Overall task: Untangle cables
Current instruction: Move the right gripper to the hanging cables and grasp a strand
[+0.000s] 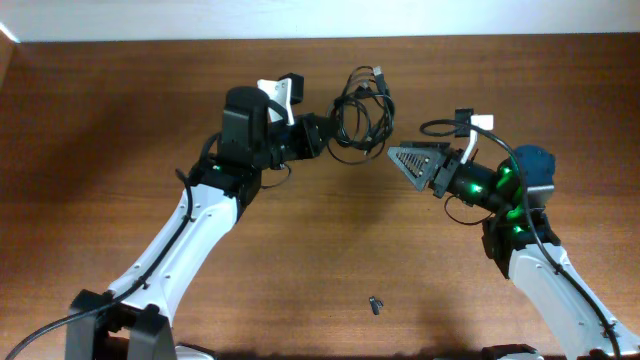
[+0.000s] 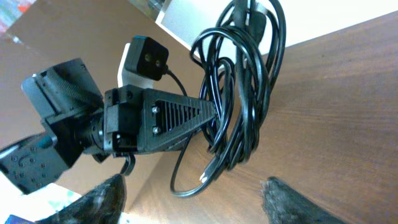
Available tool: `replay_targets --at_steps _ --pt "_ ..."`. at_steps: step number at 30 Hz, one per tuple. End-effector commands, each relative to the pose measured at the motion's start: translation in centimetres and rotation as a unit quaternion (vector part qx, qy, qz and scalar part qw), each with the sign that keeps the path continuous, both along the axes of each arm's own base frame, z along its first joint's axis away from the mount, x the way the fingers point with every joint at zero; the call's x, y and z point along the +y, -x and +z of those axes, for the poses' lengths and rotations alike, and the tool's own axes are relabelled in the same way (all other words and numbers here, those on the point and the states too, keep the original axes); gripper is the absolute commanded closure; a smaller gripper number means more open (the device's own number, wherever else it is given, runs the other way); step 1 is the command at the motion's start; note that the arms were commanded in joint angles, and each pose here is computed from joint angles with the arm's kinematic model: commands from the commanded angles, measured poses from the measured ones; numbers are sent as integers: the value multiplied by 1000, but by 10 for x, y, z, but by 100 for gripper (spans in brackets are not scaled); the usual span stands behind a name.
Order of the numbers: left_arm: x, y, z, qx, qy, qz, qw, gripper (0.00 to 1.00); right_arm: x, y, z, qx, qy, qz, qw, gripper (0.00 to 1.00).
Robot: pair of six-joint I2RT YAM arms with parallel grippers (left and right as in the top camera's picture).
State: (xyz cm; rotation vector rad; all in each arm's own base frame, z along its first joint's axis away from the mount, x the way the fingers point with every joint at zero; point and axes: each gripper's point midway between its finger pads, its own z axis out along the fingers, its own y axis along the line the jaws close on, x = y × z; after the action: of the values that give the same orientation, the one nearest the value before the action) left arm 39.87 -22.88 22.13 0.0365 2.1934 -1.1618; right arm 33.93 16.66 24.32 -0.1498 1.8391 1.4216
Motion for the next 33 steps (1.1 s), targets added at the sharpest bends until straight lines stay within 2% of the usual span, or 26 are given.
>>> replay_targets --at_steps 1,3,8,12,18,20,22,23,24,26,30,33 --pt "-9 9 15 -1 23 -21 1000 100 2 -3 4 -5 1 -7 1000 34" --pt "-10 12 14 3 25 -27 999 100 0 -6 3 -2 3 -18 1000 38" --pt "-13 18 6 7 8 -40 999 100 -8 -18 -2 -9 18 -58 998 40" --pt "-16 21 8 -1 8 -55 998 100 -12 -25 -9 -8 29 -74 997 52" --pt "-23 26 10 -4 11 -67 998 100 -14 -28 -12 -4 31 -85 996 55" --pt "-32 29 15 -17 16 -78 997 100 -14 -28 -12 -4 31 -85 996 63" --pt "-33 29 15 -18 16 -79 997 100 -14 -28 -12 -4 31 -85 996 67" --pt "-33 29 15 -18 16 -79 997 100 -14 -28 -12 -4 31 -85 996 72" --pt "-33 29 15 -18 16 -79 997 100 -14 -28 -12 -4 31 -85 996 82" --pt "-31 26 14 -19 11 -70 997 100 -14 -28 -12 -4 31 -85 996 90" --pt "-25 18 11 -16 2 -38 999 100 -14 -28 -16 5 33 -84 996 90" --pt "-15 7 7 4 -1 14 1000 100 -13 -26 -19 13 33 -78 996 91"
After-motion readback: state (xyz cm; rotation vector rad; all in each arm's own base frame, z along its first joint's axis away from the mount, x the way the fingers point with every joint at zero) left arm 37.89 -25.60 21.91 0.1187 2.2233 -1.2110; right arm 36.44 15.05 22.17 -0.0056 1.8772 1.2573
